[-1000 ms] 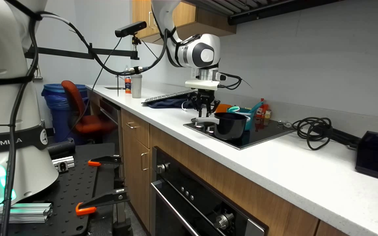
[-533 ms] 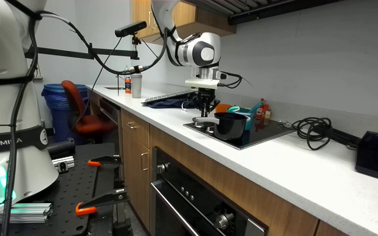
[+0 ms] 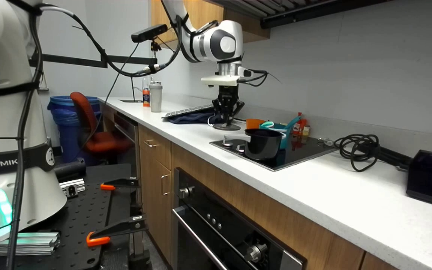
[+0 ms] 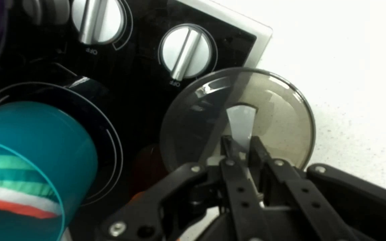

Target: Close the lid on the pot

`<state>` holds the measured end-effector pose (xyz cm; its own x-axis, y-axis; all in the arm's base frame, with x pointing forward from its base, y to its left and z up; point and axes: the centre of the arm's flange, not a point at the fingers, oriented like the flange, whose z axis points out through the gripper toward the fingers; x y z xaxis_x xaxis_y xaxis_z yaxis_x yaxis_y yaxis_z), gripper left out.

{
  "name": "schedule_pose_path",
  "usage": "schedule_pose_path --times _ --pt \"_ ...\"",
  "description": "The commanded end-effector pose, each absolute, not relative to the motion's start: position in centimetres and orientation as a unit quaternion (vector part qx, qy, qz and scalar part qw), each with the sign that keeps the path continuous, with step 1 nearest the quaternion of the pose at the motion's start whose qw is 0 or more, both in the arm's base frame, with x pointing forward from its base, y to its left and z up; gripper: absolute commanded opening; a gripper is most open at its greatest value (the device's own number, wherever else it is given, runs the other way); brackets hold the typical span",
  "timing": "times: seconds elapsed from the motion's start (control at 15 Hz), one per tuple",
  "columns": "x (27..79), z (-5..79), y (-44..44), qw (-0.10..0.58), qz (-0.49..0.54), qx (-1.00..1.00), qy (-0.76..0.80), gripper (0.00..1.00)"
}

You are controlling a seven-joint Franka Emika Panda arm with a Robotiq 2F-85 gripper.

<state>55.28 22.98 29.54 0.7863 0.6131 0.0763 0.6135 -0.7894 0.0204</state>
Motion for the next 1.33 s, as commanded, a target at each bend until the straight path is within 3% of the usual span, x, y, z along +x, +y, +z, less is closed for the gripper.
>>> schedule_pose_path --times 0.0,1.27 --pt "52.1 33.0 21.5 -0.027 -0.033 -0.956 -0.291 0.04" --pt "50.0 37.0 7.5 -0.085 -0.047 -0.992 -0.081 0.04"
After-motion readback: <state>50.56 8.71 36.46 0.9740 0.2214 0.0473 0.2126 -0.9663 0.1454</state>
